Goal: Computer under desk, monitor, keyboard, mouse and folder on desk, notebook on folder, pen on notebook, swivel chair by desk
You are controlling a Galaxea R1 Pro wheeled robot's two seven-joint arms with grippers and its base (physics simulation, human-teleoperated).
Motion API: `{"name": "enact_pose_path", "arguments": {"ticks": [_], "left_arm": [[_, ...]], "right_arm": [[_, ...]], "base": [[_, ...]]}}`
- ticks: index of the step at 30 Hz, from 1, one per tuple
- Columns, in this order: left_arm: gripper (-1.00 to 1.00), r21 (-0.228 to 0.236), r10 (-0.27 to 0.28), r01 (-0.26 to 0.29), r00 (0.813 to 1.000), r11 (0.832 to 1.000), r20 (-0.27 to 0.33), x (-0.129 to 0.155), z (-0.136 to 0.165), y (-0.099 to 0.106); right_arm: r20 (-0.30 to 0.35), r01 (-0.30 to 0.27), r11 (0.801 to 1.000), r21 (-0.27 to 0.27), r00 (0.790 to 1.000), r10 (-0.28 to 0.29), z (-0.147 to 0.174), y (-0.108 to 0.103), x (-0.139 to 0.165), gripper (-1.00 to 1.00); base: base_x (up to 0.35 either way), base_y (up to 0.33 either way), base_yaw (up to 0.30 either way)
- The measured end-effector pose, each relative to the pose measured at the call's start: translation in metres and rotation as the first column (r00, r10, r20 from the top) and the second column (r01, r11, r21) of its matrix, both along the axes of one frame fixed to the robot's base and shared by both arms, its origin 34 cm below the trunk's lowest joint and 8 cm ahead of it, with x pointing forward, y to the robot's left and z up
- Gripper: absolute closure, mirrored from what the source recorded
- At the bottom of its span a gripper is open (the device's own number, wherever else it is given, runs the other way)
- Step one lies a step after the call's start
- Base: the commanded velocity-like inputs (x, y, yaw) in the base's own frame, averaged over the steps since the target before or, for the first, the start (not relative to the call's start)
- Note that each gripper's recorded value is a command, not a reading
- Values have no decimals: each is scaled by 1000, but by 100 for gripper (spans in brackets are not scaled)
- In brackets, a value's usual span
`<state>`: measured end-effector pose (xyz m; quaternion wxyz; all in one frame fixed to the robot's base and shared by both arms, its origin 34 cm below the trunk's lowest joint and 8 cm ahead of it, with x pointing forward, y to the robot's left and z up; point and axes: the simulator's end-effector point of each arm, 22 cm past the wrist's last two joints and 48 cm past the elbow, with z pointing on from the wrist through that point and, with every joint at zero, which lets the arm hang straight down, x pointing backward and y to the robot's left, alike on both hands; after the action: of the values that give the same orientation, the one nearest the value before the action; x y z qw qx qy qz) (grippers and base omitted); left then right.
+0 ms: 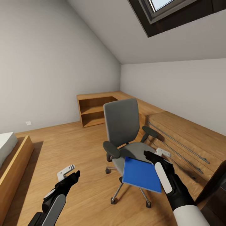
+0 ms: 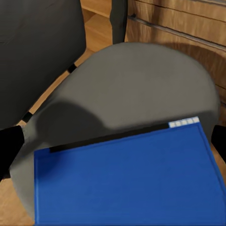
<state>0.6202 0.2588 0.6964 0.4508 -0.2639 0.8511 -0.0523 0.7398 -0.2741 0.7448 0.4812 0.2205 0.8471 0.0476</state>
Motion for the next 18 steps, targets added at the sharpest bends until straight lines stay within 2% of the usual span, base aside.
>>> {"name": "enact_pose_path", "arguments": {"ticks": [6,8,13,18], "left_arm": [[-100,-2,2,-2,1000,1000,11,1,-1,0],[-100,-2,2,-2,1000,1000,11,0,-4,0],[-100,-3,3,-2,1000,1000,11,-2,-14,0],[-100,-2,2,-2,1000,1000,12,-3,-24,0]], "right_arm": [[-7,9,987,163,1000,-8,-11,11,-2,-100],[-16,13,981,193,1000,-10,-20,12,-3,-100],[-26,23,973,231,999,-18,-35,10,-6,-100],[-30,54,959,278,998,-47,-46,0,-8,-100]], "base": [[0,0,0],[0,0,0],[0,0,0],[0,0,0]]}}
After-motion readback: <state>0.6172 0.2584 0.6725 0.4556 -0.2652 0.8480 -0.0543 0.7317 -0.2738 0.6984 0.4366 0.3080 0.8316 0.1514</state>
